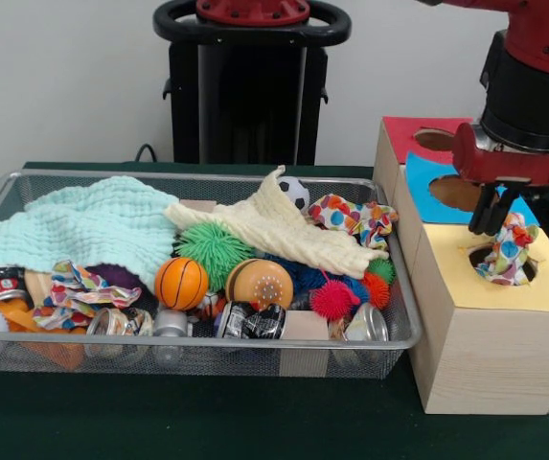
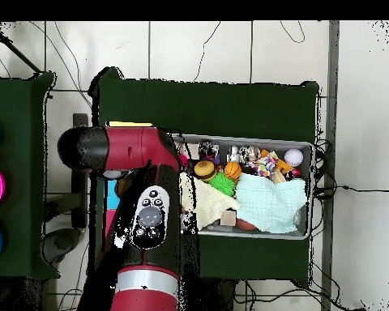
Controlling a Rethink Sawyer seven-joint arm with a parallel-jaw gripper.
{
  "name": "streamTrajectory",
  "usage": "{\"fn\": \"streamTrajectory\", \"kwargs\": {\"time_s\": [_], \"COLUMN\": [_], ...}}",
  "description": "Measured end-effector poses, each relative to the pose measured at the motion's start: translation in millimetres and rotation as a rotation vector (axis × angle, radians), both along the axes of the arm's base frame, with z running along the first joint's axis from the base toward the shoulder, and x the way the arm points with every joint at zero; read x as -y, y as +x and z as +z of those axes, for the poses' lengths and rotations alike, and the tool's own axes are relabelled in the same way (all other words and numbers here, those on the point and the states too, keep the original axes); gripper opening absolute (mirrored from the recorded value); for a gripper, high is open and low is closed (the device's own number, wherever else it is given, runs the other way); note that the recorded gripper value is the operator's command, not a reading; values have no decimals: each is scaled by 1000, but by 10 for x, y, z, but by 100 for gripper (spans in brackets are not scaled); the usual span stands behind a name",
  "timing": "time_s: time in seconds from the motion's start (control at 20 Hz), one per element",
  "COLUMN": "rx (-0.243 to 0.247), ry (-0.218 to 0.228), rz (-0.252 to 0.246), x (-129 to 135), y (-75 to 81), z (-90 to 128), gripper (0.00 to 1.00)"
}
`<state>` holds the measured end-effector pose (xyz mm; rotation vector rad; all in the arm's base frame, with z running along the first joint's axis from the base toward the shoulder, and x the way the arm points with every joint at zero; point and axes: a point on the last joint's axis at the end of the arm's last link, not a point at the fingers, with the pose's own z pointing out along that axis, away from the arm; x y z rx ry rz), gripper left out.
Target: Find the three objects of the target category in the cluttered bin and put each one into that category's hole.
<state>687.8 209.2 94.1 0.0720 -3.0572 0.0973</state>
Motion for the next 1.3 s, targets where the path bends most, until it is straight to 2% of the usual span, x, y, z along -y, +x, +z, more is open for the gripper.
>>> {"fn": "streamTrajectory", "kwargs": {"time_s": [0.7,1.3], "rx": [23,70], "ry": [28,45], "rz": [-28,-34], "x": [-36,-82], "y": [91,184], "z": [160,481], "gripper": [0,0]}}
